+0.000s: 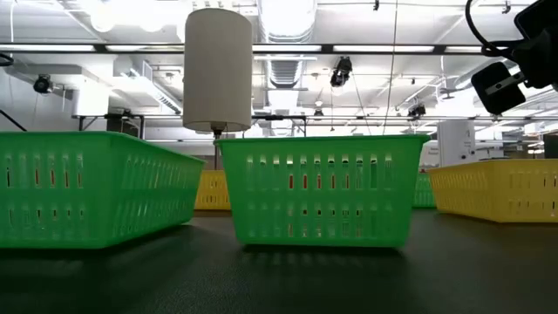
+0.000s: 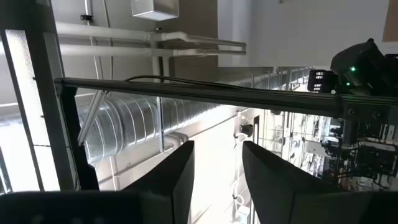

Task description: Stack baskets by color

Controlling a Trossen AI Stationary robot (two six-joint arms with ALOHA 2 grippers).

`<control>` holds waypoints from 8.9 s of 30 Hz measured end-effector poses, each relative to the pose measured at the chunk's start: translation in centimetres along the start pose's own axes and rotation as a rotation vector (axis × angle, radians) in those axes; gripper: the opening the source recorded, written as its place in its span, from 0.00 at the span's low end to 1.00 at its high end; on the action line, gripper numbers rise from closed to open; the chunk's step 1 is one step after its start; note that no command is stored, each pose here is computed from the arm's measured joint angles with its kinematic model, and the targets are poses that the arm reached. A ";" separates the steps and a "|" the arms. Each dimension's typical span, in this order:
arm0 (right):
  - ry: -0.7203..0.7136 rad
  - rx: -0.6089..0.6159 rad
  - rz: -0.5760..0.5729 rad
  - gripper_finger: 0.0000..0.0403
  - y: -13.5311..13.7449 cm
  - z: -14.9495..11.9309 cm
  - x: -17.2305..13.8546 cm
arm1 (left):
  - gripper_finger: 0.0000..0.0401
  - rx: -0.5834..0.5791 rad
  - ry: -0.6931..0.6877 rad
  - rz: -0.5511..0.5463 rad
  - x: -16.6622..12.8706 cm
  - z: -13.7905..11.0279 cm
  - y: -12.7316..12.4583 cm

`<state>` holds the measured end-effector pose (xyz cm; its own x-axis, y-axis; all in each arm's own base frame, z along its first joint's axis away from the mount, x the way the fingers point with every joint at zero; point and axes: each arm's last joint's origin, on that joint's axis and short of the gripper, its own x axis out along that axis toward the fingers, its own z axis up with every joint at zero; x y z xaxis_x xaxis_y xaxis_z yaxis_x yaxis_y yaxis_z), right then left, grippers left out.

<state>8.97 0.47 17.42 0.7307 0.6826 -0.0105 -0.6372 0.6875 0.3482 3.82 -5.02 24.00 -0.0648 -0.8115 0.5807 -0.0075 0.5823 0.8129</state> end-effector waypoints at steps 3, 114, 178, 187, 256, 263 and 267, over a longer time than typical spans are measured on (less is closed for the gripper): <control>0.000 0.000 0.000 0.16 0.0 0.0 0.0 | 0.30 0.000 0.000 0.000 0.0 0.0 0.0; -0.528 -0.185 -0.665 0.16 -1.3 3.8 -0.3 | 0.30 -0.749 1.343 0.677 3.1 -16.6 -6.1; 0.658 -0.392 -0.541 0.16 -14.2 17.8 14.5 | 0.30 -0.007 1.427 0.875 2.6 -12.7 2.1; 0.885 -0.537 -0.400 0.29 -16.9 17.8 16.6 | 0.30 -0.044 1.386 0.879 3.3 -12.0 2.2; 1.371 -0.702 -0.318 0.02 -24.5 17.9 23.3 | 0.30 -0.090 1.317 0.898 3.8 -10.1 3.0; 1.395 -0.608 -0.319 0.02 -22.6 20.3 20.0 | 0.30 -0.092 1.315 0.897 3.9 -10.1 3.0; 1.365 -0.548 -0.334 0.02 -21.8 21.3 17.7 | 0.30 -0.092 1.315 0.897 3.9 -10.1 3.0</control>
<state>40.95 -7.72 29.63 0.2701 -0.0317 -0.9623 -0.7276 0.6479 -0.2256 13.66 -6.93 29.10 0.8534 0.2744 0.4433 -0.3822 0.9076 0.1739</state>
